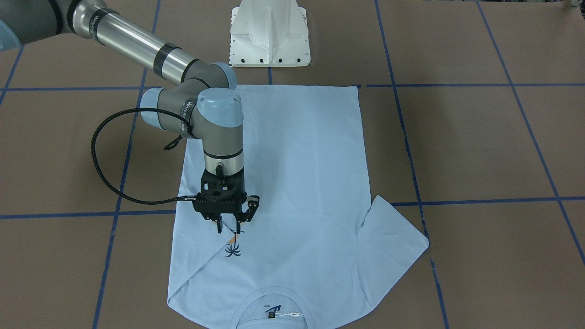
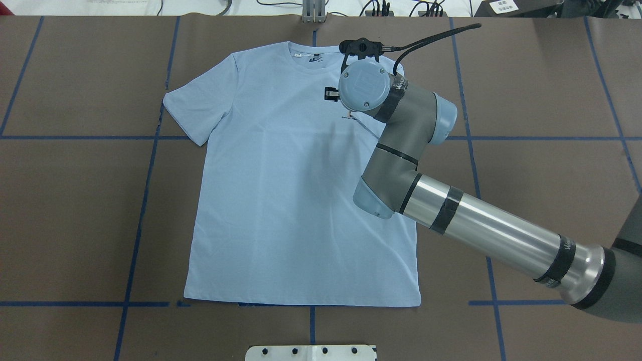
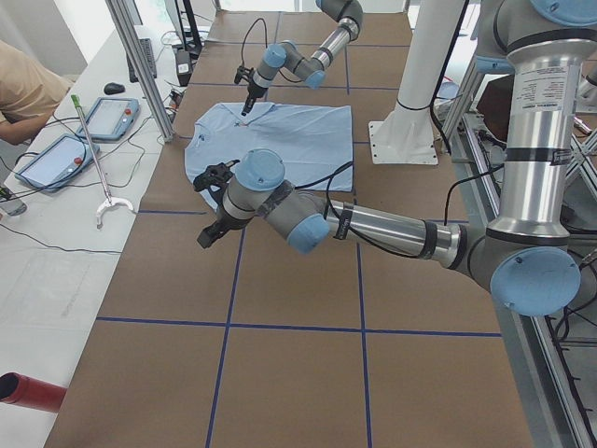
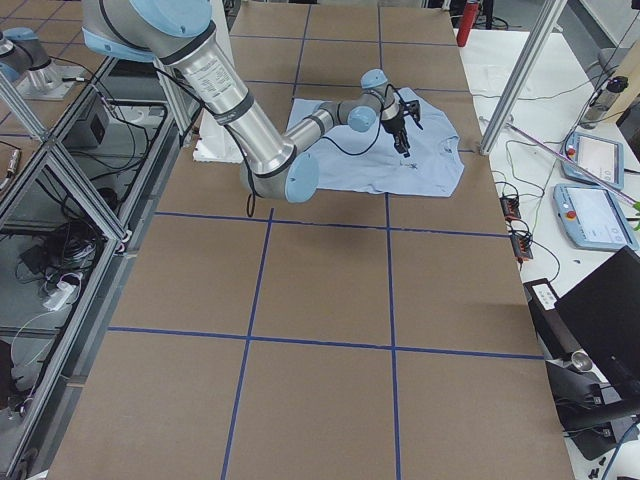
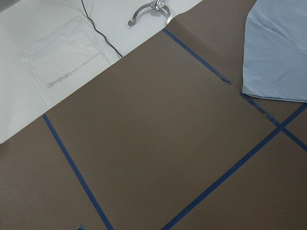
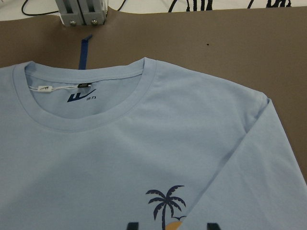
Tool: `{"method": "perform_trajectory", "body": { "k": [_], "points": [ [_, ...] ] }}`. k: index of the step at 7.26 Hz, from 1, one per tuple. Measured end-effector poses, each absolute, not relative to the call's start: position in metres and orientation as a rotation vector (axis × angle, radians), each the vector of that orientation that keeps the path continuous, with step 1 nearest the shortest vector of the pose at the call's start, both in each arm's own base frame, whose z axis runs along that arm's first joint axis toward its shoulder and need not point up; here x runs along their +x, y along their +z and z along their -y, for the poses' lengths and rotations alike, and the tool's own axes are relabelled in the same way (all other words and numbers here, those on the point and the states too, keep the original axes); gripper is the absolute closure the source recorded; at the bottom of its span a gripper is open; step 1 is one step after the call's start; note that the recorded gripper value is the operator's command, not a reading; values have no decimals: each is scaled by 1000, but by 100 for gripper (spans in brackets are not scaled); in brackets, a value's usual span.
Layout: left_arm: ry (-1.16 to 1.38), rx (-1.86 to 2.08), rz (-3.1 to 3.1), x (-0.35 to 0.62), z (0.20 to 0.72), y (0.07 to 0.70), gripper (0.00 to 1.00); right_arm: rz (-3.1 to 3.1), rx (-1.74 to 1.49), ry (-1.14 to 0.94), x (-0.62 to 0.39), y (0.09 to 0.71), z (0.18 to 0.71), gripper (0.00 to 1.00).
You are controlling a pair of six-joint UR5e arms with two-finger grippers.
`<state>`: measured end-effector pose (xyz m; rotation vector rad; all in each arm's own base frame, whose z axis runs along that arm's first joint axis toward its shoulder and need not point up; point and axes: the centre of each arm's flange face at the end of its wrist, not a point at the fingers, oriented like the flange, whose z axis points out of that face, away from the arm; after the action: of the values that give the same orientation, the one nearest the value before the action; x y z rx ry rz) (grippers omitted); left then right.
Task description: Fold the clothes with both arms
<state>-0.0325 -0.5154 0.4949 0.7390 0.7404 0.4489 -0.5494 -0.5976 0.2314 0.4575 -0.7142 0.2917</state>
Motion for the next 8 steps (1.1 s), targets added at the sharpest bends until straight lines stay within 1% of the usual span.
{"method": "perform_trajectory", "body": {
  "k": [2,4,6,8],
  "points": [
    [445,744,-744,-29,526,490,0,718,366,276,-508,208,632,0],
    [398,754,-781,-1,546,463,0,745,311,197,-437,213,675,0],
    [346,717,-844,84,573,423,0,794,283,89,-328,253,706,0],
    [192,670,-858,164,598,398,0,820,284,0,-222,312,714,0]
  ]
}}
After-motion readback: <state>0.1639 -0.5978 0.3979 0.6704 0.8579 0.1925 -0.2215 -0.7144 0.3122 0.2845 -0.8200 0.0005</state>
